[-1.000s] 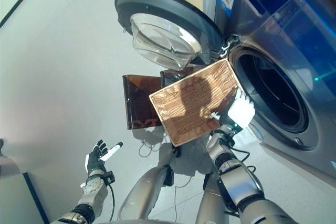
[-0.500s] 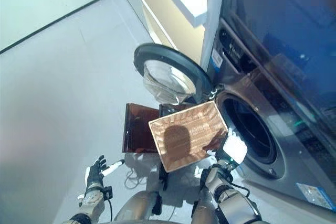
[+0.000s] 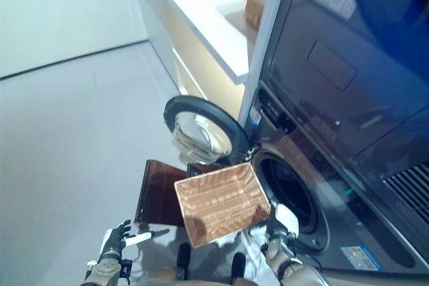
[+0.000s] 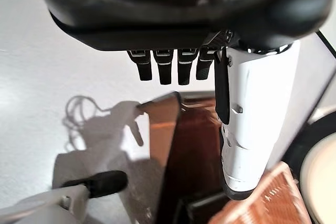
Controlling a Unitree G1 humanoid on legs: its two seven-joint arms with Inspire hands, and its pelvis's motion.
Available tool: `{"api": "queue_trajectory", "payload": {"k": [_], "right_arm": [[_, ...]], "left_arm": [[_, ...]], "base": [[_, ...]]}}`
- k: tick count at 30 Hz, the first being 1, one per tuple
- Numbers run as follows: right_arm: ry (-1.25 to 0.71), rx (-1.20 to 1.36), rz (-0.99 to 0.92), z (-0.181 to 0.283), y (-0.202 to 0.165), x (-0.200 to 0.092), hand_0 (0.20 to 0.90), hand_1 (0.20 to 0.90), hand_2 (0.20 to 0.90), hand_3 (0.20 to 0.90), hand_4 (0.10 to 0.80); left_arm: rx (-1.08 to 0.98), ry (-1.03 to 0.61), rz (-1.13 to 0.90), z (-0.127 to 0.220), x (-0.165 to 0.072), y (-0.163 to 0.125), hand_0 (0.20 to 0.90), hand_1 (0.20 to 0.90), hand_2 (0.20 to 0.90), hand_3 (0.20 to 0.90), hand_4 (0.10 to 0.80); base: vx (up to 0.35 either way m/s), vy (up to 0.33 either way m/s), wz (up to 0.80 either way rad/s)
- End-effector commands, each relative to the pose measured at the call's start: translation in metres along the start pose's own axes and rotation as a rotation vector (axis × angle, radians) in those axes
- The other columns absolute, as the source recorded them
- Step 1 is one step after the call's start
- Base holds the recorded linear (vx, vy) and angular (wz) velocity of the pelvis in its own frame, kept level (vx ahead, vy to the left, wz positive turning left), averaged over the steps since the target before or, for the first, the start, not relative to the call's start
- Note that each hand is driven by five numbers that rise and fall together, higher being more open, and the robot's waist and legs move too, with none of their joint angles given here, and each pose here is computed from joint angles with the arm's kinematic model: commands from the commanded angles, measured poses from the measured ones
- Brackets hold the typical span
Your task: Pick up the clothes and place them into the washing machine
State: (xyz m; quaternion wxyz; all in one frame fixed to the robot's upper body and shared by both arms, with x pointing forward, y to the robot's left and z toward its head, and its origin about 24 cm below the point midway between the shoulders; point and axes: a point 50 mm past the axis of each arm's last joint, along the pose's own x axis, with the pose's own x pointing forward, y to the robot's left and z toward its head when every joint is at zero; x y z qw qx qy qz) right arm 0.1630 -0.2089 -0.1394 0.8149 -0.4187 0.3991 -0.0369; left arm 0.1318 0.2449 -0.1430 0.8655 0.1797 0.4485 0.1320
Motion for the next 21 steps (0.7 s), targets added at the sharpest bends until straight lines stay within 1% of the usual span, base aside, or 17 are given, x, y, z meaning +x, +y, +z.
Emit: {"api": "queue_trajectory", "payload": {"k": [1, 3, 5, 6, 10, 14, 21], "right_arm": [[0.028, 0.067, -0.013, -0.001, -0.01, 0.005, 0.9, 0.9, 0.9, 0.9, 0.8], [0.072, 0.115, 0.01, -0.01, -0.005, 0.002, 0.9, 0.9, 0.9, 0.9, 0.8], [0.147, 0.169, 0.095, -0.026, 0.013, -0.01, 0.9, 0.9, 0.9, 0.9, 0.8], [0.147, 0.169, 0.095, -0.026, 0.013, -0.01, 0.9, 0.9, 0.9, 0.9, 0.8], [0.161, 0.096, 0.221, -0.038, 0.034, -0.024, 0.9, 0.9, 0.9, 0.9, 0.8], [0.19, 0.072, 0.328, -0.049, 0.047, -0.034, 0.9, 0.9, 0.9, 0.9, 0.8], [0.223, 0.093, 0.358, -0.061, 0.048, -0.039, 0.9, 0.9, 0.9, 0.9, 0.8]], "left_arm": [[0.051, -0.004, -0.034, 0.013, 0.005, -0.004, 0.9, 0.9, 0.9, 0.9, 0.8], [0.045, 0.03, -0.05, 0.005, 0.003, -0.008, 0.9, 0.9, 0.9, 0.9, 0.8], [0.054, 0.086, -0.083, -0.009, -0.002, -0.014, 0.9, 0.9, 0.9, 0.9, 0.8], [0.054, 0.086, -0.083, -0.009, -0.002, -0.014, 0.9, 0.9, 0.9, 0.9, 0.8], [0.043, 0.147, -0.123, -0.026, -0.01, -0.02, 0.9, 0.9, 0.9, 0.9, 0.8], [0.038, 0.199, -0.176, -0.04, -0.015, -0.023, 0.9, 0.9, 0.9, 0.9, 0.8], [0.038, 0.231, -0.177, -0.049, -0.017, -0.015, 0.9, 0.9, 0.9, 0.9, 0.8]], "base": [[0.064, 0.026, 0.03], [0.061, 0.023, 0.06], [0.065, 0.017, 0.07], [0.054, 0.009, 0.05], [0.051, 0.005, 0.02], [0.038, -0.008, 0.0], [0.005, -0.001, 0.0]]}}
